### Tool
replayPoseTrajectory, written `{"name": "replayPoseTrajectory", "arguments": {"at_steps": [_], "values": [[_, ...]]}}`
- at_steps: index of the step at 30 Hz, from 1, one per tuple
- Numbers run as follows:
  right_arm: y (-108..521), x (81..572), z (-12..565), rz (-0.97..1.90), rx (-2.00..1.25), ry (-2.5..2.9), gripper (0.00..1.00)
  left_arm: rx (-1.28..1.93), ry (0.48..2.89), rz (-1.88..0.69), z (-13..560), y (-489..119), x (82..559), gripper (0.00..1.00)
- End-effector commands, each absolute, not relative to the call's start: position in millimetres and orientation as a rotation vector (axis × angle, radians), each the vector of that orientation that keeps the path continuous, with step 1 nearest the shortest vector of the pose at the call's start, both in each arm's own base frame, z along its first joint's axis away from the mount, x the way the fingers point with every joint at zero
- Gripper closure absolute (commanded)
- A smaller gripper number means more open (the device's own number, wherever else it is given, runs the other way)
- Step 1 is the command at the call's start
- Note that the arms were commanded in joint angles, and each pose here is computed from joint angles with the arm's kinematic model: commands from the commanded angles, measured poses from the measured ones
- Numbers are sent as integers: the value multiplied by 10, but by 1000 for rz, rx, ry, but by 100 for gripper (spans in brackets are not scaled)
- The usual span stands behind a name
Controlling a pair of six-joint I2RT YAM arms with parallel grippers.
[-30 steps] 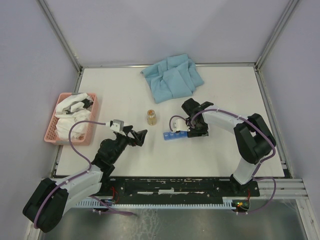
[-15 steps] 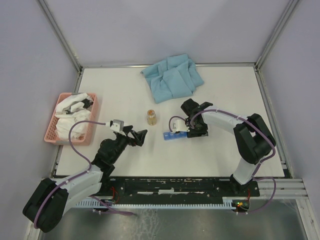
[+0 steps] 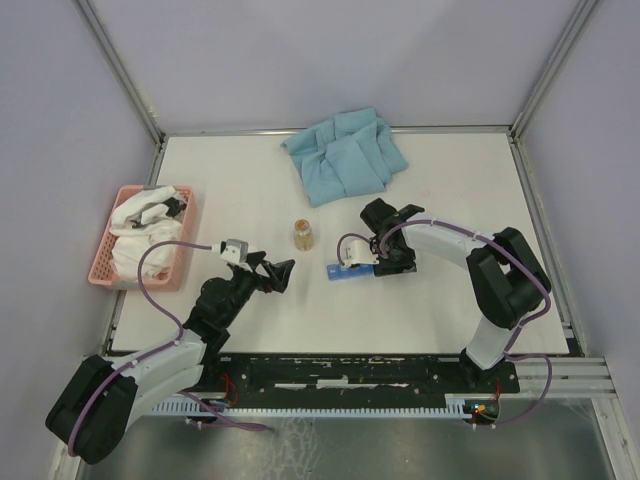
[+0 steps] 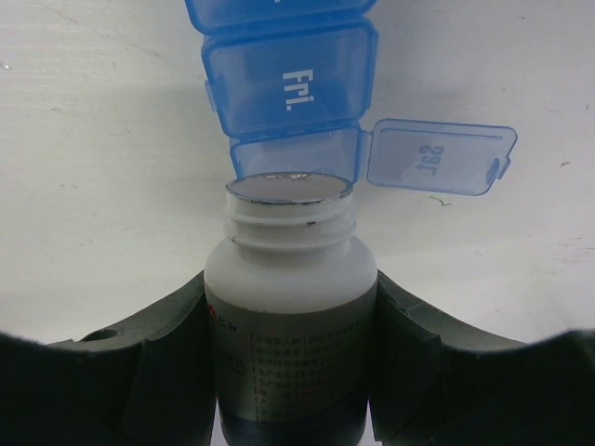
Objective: Sort the pills into containers
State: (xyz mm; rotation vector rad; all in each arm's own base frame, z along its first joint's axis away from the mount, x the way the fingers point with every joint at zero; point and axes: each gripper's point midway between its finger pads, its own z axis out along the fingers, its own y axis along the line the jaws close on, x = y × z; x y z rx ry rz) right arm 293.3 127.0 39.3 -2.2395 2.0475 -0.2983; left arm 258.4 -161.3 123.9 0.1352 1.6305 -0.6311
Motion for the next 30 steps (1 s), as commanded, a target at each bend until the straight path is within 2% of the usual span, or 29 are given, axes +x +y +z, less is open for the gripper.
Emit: {"name": "replayPoseTrajectory", "arguments": {"at_steps": [1,30], "values": [[1318,3076,567,-374,-2203,2012,99,137,1543,-612,1502,-1614,2668,1],[1334,3076,580,-395,-2210,1997,99,138,1542,-611,1504,-1615,2668,1]]}}
